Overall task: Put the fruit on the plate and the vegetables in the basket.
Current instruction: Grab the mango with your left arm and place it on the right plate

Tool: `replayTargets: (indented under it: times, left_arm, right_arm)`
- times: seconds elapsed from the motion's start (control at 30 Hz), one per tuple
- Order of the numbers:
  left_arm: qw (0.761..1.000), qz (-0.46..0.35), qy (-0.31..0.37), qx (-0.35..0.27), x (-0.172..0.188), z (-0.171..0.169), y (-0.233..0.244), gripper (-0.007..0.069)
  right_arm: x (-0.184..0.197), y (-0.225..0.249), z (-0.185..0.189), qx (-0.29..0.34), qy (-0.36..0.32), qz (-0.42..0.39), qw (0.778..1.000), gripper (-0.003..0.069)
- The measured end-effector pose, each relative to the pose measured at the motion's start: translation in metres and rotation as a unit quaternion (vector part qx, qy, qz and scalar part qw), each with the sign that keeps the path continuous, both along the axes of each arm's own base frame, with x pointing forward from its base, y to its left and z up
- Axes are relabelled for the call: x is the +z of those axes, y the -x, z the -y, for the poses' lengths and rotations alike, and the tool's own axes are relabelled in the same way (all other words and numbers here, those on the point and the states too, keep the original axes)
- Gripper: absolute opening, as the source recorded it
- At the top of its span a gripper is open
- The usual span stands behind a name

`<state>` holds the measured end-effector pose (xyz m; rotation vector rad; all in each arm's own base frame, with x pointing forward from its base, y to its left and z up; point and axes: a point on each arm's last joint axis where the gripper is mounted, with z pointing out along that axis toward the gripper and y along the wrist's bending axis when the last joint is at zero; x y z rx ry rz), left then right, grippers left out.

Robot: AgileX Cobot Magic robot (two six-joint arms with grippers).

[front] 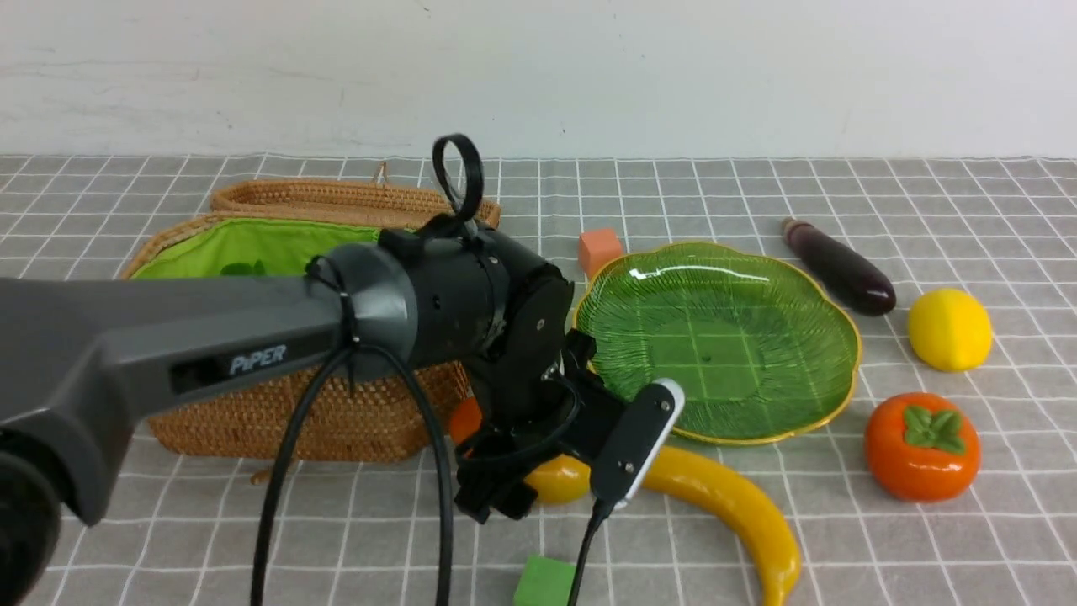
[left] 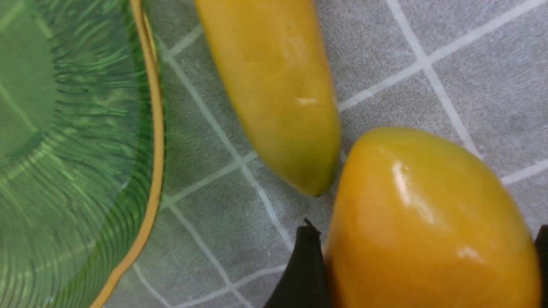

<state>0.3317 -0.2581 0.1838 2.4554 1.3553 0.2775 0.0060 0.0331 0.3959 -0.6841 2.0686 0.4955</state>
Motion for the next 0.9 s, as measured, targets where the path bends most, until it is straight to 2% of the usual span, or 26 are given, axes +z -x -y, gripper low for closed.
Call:
replayTargets:
  times: [0.23,0.43,0.6,0.8,0.9]
  left_arm:
    - [0.999,-0.020,-0.002,0.034,-0.015,0.001,-0.002,0.0601]
    - [0.998,-0.021,0.000,0.055,-0.015,-0.001,-0.002,0.0533]
    - [0.995,-0.006,0.038,0.092,-0.007,0.002,-0.005,0.0531]
    - [0.987,0.074,0.124,0.073,0.034,0.016,-0.002,0.0531]
    - [0.961,0.153,0.226,0.037,0.066,0.041,0.005,0.0531]
  right_arm:
    - [0.000,0.000,-0.001,0.001,-0.003,-0.002,1.000,0.0158]
    - [0.000,0.001,-0.001,0.004,-0.007,-0.003,1.000,0.0158]
    - [0.000,0.001,-0.001,0.005,-0.008,-0.003,1.000,0.0158]
    - [0.000,0.001,-0.001,0.005,-0.008,-0.003,1.000,0.0158]
    - [0.001,0.001,-0.002,0.006,-0.009,-0.004,1.000,0.0158]
